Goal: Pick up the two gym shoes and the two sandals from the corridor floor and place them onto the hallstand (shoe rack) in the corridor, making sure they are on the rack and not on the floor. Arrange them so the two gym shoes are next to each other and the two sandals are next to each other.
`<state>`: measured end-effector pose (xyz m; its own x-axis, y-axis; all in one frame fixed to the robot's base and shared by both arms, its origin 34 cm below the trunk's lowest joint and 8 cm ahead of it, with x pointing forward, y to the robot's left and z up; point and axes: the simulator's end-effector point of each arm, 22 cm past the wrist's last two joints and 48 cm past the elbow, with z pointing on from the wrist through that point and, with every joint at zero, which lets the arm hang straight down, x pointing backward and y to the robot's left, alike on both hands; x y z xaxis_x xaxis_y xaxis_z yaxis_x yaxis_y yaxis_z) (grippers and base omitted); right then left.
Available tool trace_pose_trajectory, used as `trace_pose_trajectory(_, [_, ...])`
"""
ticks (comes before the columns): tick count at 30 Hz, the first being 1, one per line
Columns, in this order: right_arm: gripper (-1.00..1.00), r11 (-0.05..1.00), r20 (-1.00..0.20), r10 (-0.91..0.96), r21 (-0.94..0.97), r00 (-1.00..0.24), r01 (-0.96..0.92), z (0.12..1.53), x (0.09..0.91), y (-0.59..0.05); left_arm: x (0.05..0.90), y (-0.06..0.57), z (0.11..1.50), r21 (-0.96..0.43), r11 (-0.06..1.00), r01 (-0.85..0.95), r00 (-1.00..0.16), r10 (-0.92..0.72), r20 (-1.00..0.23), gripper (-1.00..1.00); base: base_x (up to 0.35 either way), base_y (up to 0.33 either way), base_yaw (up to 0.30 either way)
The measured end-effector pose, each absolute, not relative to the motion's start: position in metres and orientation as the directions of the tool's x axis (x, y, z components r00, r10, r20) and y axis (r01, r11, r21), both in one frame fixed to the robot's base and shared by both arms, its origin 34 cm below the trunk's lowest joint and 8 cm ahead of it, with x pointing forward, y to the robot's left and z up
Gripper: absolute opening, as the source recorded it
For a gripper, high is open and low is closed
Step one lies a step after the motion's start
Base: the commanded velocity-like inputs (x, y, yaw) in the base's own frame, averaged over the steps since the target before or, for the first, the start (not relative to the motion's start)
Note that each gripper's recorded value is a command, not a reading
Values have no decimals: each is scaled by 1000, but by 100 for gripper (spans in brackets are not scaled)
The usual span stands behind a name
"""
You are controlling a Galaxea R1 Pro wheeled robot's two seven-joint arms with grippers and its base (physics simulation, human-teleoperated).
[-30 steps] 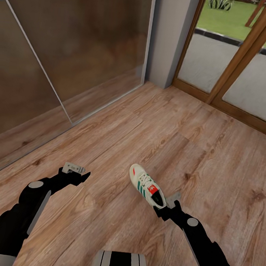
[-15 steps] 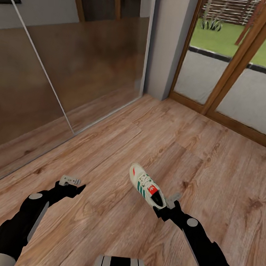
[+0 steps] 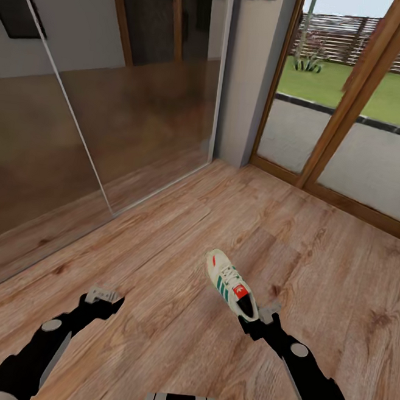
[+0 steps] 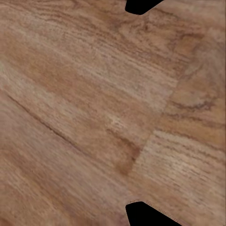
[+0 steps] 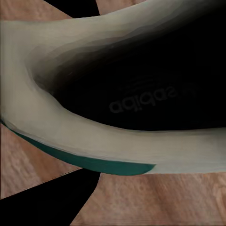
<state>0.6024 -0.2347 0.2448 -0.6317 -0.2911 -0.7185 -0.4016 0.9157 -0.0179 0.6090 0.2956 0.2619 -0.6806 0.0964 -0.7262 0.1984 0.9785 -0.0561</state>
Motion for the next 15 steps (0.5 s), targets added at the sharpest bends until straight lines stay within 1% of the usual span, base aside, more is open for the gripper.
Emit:
trace_pose_trajectory(6, [-100, 959, -739, -196, -6, -645, -284, 243, 592, -273, 594, 300, 254, -49, 982, 183, -671, 88, -736, 100, 0, 0, 0])
trace_pose_trajectory(15, [-100, 981, -768, -131, -8, -627, -195, 242, 573, -297, 594, 312, 270, -43, 988, 145, -636, 60, -770, 100, 0, 0, 0])
